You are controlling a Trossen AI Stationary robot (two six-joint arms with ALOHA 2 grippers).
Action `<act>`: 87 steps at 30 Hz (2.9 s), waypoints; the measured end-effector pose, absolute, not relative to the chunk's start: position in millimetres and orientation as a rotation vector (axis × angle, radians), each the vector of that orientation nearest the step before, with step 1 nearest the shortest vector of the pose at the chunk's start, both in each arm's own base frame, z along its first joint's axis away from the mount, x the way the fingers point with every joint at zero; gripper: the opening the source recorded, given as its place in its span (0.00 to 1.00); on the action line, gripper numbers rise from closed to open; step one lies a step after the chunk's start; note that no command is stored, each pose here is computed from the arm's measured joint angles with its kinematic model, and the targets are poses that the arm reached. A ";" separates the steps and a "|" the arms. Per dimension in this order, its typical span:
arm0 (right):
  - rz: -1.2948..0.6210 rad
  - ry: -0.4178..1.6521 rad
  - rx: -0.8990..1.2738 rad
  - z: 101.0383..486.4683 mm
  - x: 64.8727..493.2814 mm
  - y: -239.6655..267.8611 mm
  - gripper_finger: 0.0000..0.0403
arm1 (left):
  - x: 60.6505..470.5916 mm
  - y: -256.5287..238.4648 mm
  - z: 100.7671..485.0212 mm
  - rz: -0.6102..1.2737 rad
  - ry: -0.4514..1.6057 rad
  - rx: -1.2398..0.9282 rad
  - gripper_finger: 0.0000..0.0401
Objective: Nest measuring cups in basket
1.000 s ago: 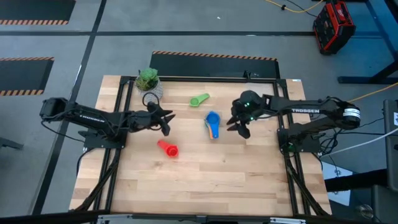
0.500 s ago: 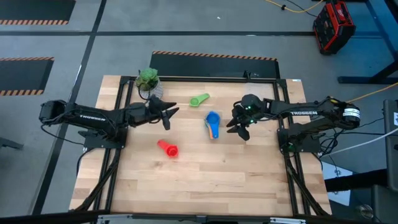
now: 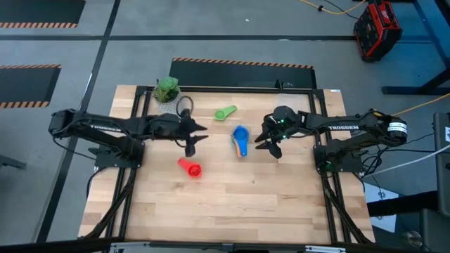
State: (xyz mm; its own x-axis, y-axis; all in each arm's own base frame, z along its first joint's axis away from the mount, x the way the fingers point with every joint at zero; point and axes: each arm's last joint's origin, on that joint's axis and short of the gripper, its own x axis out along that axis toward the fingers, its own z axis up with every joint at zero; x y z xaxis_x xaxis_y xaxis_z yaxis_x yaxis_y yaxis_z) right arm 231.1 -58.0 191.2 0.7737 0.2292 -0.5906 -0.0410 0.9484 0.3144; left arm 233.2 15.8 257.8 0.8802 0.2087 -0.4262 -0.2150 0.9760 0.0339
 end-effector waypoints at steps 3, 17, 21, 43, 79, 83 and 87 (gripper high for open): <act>0.149 0.673 0.293 191.2 231.1 -58.0 0.42 | 236.7 9.7 249.2 0.165 0.551 -0.023 0.34; 0.149 0.674 0.292 191.1 231.0 -58.0 0.42 | 253.8 -17.4 195.5 -0.026 0.879 -0.201 0.34; 0.149 0.675 0.292 191.0 231.0 -58.0 0.42 | 254.6 -17.7 183.1 -0.006 0.960 -0.218 0.34; 0.149 0.678 0.292 190.9 230.8 -58.0 0.42 | 259.7 -18.2 146.1 0.030 1.151 -0.243 0.34; 0.148 0.667 0.291 191.7 231.5 -58.2 0.42 | 283.1 -7.2 158.3 0.597 0.686 -0.565 0.02; 0.132 0.623 0.324 195.5 234.5 -59.1 0.42 | 291.1 -3.1 168.8 0.711 0.465 -0.580 0.02; 0.112 0.528 0.367 203.9 240.1 -61.0 0.42 | 296.2 -0.2 178.5 0.785 0.295 -0.575 0.02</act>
